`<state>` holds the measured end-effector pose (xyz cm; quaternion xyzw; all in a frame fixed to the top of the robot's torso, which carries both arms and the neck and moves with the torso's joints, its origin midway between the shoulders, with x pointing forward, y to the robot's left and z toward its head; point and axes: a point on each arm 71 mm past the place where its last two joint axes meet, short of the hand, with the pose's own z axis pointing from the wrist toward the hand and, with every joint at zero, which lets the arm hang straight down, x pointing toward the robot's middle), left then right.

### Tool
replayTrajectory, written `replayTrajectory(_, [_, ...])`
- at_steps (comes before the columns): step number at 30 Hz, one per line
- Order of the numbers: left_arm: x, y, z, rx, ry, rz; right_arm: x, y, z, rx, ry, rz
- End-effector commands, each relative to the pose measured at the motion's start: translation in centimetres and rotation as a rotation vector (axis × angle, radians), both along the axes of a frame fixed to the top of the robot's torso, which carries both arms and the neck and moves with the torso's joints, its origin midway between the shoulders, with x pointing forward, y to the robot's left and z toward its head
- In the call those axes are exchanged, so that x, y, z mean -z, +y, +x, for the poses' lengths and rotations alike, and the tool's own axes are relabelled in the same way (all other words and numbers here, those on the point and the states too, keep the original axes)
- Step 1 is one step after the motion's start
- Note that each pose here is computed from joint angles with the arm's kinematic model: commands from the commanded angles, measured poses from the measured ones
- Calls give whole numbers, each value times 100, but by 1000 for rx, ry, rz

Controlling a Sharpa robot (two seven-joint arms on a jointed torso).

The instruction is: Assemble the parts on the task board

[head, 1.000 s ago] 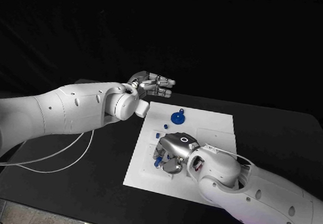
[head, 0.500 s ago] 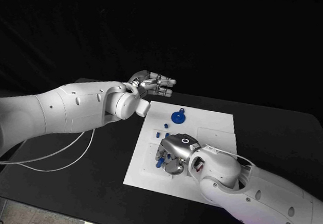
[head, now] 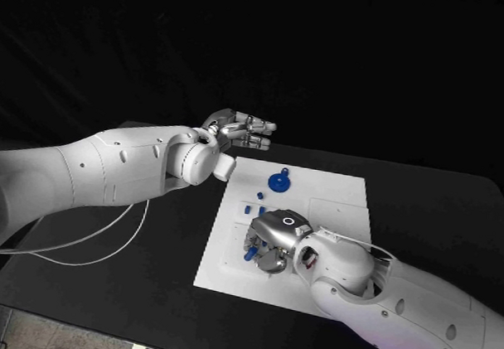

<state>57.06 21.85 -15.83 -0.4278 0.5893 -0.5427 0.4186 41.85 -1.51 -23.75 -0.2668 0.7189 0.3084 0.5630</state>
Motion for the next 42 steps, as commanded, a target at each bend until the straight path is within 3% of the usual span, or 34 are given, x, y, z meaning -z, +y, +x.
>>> replayTrajectory(1, [-20,-31,0,21,-5,-9,25,2,-8,-3,-30,-34])
replayTrajectory(23, [-15,-64,-5,42,3,-13,158,116,-48,-13,-29,-67])
replayTrajectory(42, [-16,-36,-2,35,1,-12,159,85,-66,-11,2,8])
